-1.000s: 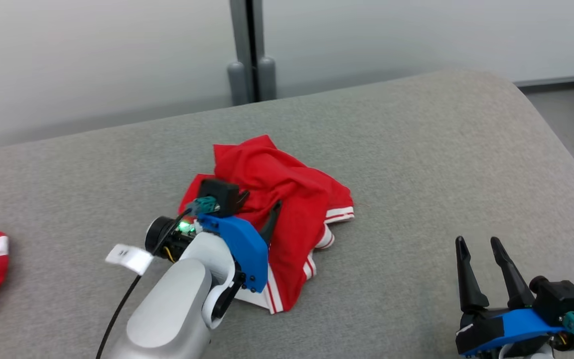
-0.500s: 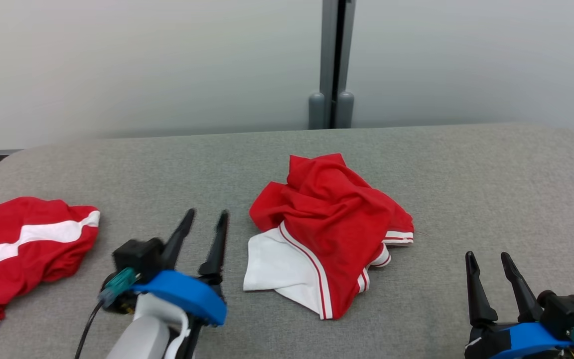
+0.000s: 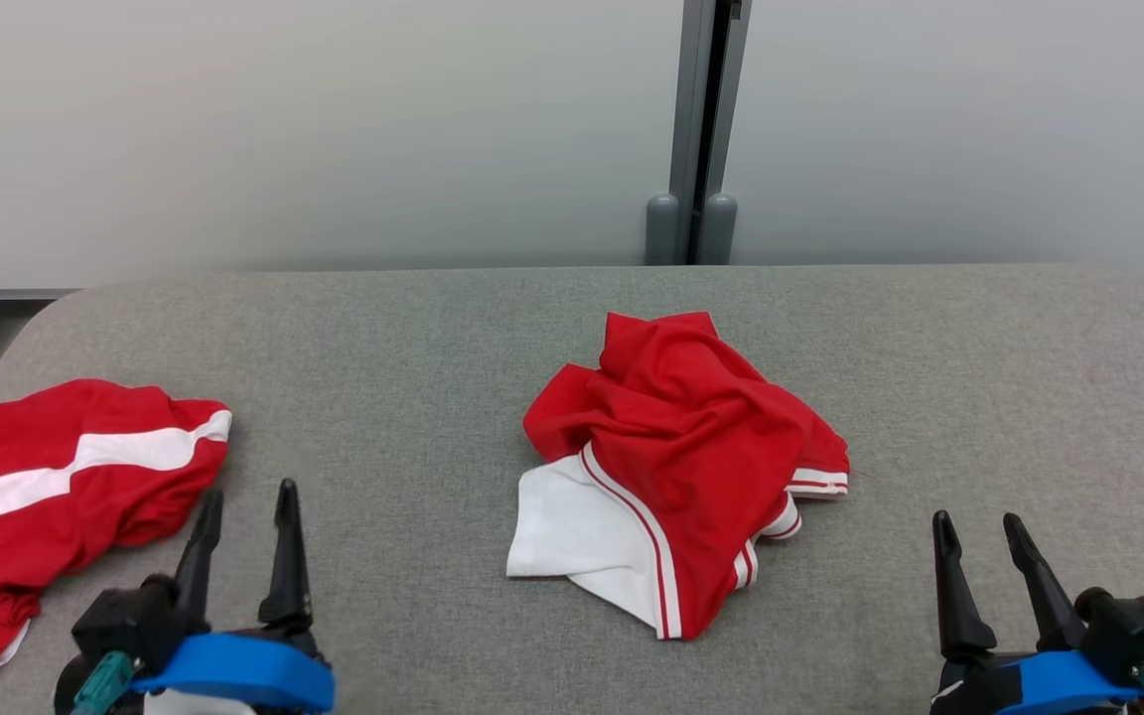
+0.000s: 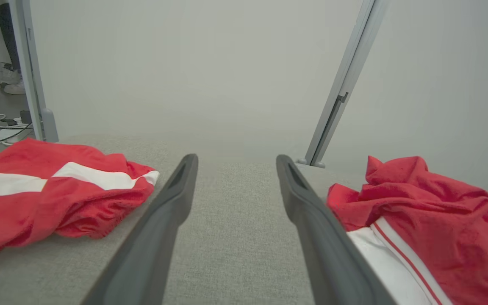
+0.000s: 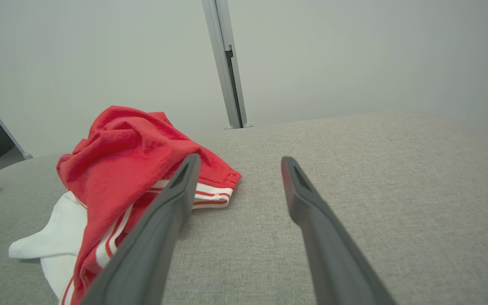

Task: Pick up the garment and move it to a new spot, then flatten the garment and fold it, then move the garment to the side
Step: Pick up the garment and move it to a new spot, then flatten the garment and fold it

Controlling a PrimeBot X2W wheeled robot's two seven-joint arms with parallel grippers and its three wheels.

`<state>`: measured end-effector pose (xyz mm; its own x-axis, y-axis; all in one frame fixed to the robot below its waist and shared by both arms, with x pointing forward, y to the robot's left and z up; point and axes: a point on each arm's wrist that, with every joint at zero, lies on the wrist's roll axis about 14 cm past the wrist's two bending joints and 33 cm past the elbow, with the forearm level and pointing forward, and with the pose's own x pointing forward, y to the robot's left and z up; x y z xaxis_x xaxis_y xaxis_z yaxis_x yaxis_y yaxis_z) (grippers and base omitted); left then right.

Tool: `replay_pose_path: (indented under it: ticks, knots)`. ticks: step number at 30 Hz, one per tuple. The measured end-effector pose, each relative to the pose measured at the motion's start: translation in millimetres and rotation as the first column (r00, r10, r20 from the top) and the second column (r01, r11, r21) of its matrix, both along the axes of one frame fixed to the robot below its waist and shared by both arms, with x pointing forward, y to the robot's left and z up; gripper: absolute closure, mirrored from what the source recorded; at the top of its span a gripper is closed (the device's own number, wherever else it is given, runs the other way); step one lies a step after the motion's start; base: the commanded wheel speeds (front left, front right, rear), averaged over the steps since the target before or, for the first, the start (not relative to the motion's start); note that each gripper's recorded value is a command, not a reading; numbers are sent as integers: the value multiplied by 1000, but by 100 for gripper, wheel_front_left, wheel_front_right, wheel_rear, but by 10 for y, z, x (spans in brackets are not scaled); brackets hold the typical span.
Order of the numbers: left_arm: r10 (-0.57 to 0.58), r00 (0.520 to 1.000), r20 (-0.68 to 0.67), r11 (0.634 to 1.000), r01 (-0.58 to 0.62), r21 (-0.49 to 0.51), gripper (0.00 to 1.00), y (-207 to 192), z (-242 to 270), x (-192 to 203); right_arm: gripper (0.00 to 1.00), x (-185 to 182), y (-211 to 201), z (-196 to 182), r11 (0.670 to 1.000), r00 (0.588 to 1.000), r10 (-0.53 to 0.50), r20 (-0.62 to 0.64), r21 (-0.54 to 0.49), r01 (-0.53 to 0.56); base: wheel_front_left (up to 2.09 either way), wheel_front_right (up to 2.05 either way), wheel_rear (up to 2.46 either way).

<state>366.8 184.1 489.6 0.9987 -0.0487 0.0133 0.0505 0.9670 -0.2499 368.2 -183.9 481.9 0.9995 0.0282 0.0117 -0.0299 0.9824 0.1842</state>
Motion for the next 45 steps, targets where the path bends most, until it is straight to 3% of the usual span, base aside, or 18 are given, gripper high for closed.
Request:
replay_pose_path:
  ticks: [7,29,37,45]
  knots:
    - [33,997,-66,998,-30,54,0,149,-229,-137,0,-37,-31,-14,1000,1000,-10,-5,3,10,0,0,0]
    - [-24,997,-76,998,28,53,0,-5,-279,-82,0,-101,-27,-105,1000,999,-10,-33,14,11,0,0,0]
    - [-31,996,-78,998,35,49,0,-36,-288,-63,0,-25,441,-191,990,985,136,-104,37,-133,0,0,0]
    - [-33,996,-81,998,37,48,0,-38,-301,-6,0,46,1017,-491,948,911,316,-265,125,-292,0,0,0]
